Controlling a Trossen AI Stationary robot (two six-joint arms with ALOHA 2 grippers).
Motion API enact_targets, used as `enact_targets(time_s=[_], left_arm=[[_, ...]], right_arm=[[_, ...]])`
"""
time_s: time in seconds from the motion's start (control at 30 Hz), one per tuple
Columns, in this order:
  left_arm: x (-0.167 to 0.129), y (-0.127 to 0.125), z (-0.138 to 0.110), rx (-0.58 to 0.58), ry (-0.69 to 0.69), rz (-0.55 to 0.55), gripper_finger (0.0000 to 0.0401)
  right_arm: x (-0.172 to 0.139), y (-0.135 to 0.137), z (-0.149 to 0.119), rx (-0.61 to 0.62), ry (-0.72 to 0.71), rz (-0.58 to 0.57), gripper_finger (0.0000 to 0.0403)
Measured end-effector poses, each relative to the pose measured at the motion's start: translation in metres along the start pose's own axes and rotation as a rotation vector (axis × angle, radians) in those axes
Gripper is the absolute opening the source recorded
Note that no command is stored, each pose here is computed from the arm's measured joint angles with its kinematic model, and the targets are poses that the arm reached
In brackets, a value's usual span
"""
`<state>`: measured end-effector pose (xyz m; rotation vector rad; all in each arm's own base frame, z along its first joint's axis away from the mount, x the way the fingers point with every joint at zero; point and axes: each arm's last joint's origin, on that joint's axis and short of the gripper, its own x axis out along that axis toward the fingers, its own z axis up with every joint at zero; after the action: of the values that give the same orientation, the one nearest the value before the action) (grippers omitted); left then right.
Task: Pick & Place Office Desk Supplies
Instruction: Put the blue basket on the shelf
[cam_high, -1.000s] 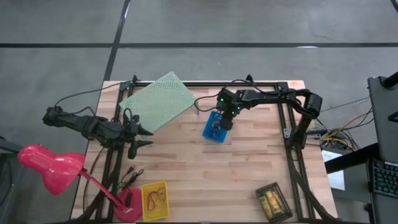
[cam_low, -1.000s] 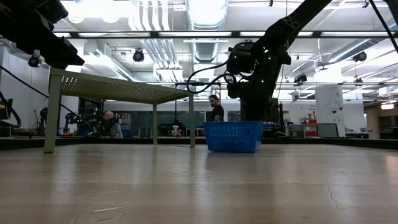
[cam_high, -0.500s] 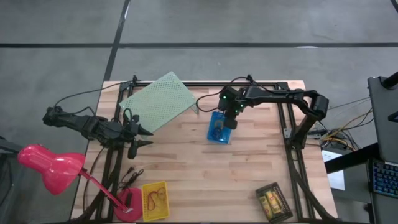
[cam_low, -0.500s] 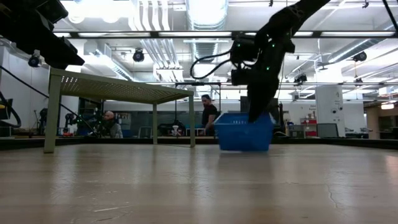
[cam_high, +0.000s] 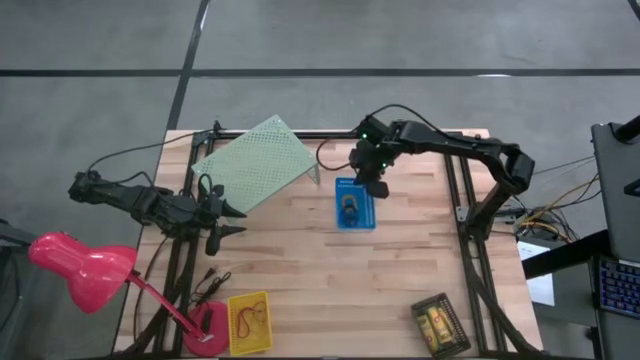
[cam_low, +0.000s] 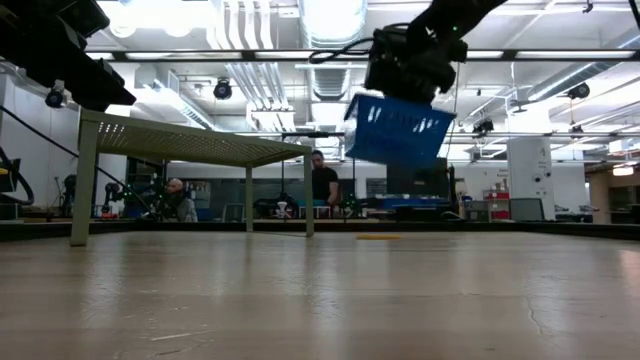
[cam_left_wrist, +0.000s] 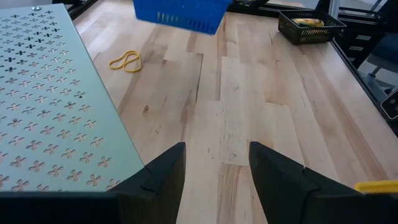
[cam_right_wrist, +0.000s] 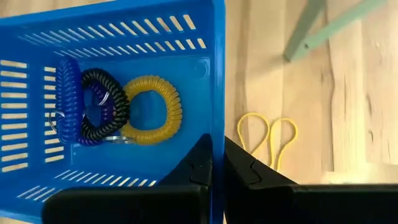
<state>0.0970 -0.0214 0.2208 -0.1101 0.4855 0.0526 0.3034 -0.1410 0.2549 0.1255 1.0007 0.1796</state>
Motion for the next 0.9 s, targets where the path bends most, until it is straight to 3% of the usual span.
enact_targets(time_s=[0.43,0.9], left_arm=[[0.000,0.000,0.000,0.000,0.000,0.000,0.0183],[0.000,0.000,0.000,0.000,0.000,0.000,0.0183]], right_arm=[[-0.046,0.000,0.029,-0.189,-0.044,-0.017,0.0008],[-0.062,-0.008,0.046,-0.252,-0.165,-0.010,0.0008]])
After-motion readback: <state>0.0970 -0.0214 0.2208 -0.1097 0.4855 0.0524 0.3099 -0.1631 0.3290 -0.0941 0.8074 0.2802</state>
